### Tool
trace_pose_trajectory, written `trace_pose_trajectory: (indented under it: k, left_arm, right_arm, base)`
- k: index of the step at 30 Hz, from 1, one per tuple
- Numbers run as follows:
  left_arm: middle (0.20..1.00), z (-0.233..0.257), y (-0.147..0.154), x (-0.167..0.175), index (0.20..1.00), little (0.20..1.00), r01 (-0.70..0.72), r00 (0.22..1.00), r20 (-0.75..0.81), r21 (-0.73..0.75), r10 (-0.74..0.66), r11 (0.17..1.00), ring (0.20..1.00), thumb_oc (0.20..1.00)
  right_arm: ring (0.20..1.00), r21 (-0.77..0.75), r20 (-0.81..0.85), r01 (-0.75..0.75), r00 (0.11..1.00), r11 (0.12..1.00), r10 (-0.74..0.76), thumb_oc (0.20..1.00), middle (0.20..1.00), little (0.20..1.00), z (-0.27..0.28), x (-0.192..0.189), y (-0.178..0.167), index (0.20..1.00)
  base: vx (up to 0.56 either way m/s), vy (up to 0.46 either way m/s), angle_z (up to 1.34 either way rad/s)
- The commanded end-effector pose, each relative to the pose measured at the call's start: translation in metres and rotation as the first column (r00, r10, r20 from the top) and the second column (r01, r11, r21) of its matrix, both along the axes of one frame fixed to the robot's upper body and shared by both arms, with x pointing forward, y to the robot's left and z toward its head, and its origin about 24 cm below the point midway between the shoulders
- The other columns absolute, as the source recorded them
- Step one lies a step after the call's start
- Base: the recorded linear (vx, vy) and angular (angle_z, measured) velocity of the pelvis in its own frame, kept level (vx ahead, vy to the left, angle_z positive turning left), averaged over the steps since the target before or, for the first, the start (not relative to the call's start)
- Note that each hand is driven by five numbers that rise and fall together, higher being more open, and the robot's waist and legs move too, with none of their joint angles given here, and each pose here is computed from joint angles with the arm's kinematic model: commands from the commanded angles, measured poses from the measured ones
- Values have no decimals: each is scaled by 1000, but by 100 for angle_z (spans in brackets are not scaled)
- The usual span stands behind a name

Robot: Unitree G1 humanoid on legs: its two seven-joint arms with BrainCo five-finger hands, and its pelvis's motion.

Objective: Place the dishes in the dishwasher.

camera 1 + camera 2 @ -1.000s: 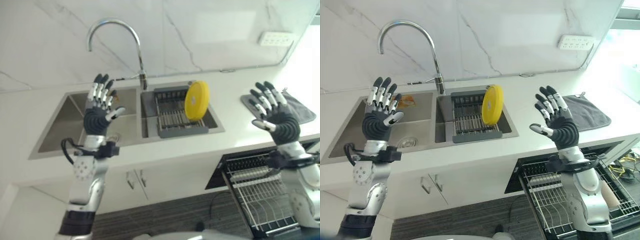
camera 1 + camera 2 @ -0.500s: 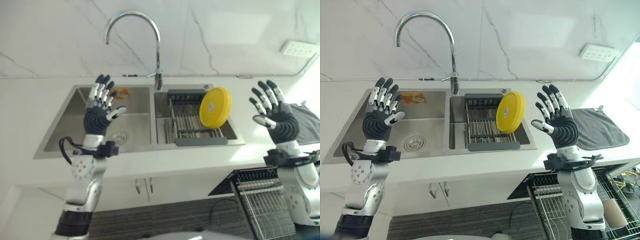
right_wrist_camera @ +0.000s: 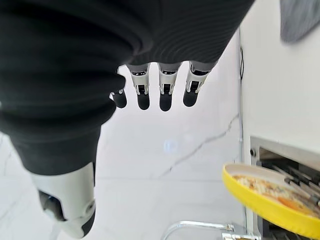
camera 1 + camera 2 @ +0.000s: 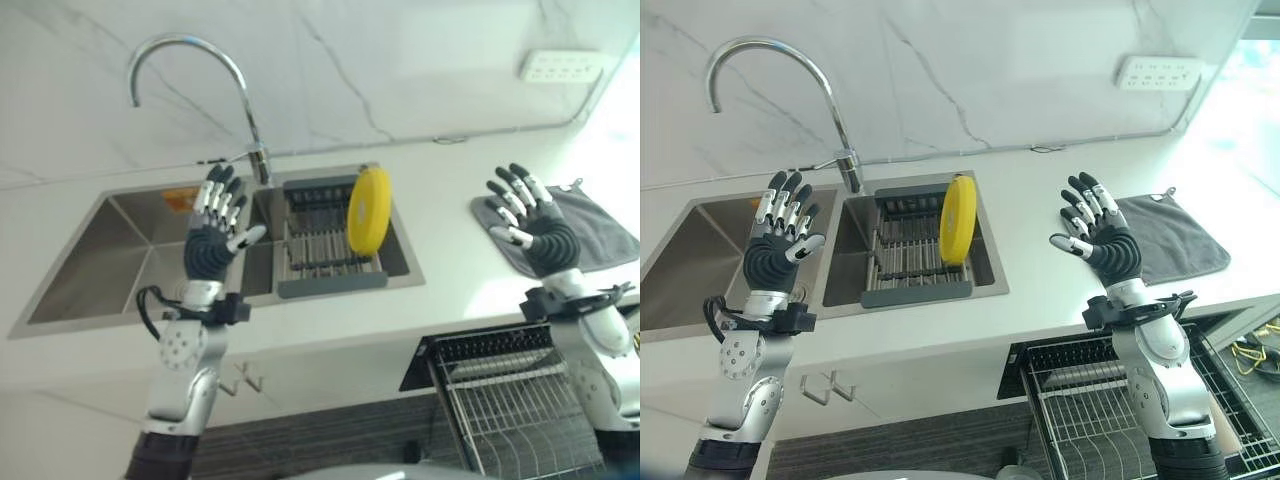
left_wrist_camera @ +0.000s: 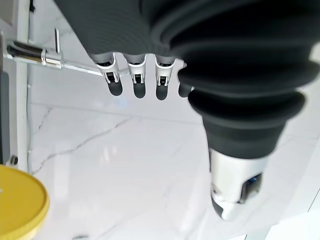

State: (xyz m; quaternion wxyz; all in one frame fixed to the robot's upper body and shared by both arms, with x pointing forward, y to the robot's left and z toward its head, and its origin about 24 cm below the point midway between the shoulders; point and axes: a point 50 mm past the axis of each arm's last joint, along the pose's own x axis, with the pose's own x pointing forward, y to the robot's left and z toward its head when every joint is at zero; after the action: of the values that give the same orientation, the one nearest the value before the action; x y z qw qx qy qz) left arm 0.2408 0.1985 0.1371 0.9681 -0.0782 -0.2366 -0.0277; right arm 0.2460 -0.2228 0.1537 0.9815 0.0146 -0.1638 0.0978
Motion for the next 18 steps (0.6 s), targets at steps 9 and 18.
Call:
trace_pose_trajectory:
  k: [9, 18]
  left_arm:
    - [1000, 30, 5, 0, 1000, 1000, -1, 990, 143, 103, -13, 995, 1000, 1000]
    - [1000, 33, 0, 8, 1000, 1000, 21, 990, 138, 111, -37, 994, 1000, 1000]
  right_arm:
    - [1000, 174, 120, -37, 993, 984, 16, 1000, 1000, 1000, 29, 11, 7, 1000]
    - [1000, 210, -9, 48, 999, 976, -48, 1000, 1000, 1000, 18, 40, -2, 1000]
  base:
    - [-2, 16, 6]
    - [2, 20, 8]
